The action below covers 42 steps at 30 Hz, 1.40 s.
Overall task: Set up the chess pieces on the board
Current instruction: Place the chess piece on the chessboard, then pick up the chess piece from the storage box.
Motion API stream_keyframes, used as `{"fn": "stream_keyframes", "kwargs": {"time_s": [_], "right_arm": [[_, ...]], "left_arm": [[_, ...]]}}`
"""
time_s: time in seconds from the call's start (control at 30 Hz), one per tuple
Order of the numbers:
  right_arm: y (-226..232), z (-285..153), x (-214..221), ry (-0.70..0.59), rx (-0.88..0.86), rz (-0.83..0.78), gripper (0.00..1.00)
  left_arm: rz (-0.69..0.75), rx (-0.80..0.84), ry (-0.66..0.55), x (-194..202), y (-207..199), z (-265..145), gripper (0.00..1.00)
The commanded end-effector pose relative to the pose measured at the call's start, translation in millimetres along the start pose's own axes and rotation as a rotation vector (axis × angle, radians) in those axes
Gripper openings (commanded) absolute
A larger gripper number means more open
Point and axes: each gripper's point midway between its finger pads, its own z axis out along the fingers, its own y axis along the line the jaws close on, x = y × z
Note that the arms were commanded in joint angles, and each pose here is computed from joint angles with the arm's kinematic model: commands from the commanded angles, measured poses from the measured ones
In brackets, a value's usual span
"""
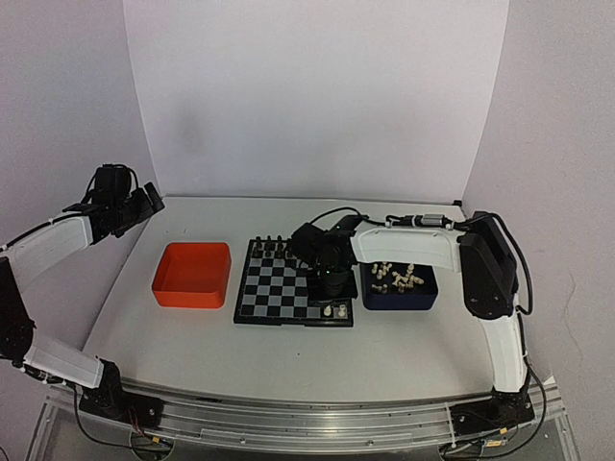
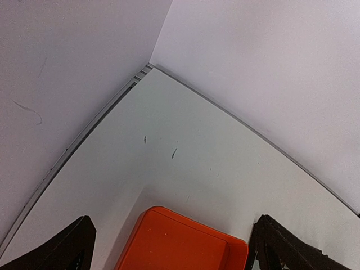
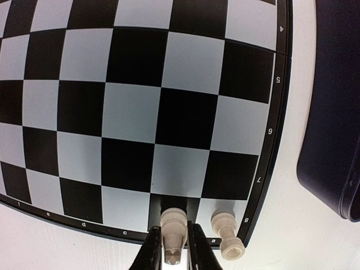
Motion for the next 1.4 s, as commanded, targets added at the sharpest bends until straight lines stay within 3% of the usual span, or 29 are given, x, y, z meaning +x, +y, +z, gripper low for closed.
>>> {"fn": "stream_keyframes", "kwargs": {"time_s": [0.0, 0.33, 0.57, 0.67, 0.8, 1.0, 1.37], "right_arm": [[1, 3, -1, -0.007, 0.013, 0.012, 0.2], [13, -23, -21, -0.077, -0.038, -0.04, 0.37], [-4, -90, -62, -0.288, -0.025, -0.099, 0.78], [-25, -108, -75, -0.346, -0.003, -0.094, 0.9], [-65, -123, -91, -0.389, 0.03, -0.047, 0.94], [-124, -120, -101, -0.355, -0.02, 0.065, 0.94], [-171, -93, -107, -0.222, -0.211, 0.048, 0.89]], "left_arm": [[-0.005, 0.029, -0.028, -10, -8, -1, 1.0], [0.002, 0.037, -0.022, -8, -9, 0, 1.0], [0.016, 0.037, -0.046, -13, -9, -5, 1.0], [0.027, 0.039, -0.053, -15, -9, -6, 1.0], [0.03, 0.044, -0.064, -18, -11, -6, 1.0], [-0.016, 0.107, -0.103, -32, -26, -6, 1.0], [-0.076, 0.209, -0.116, -40, -54, 16, 1.0]]}}
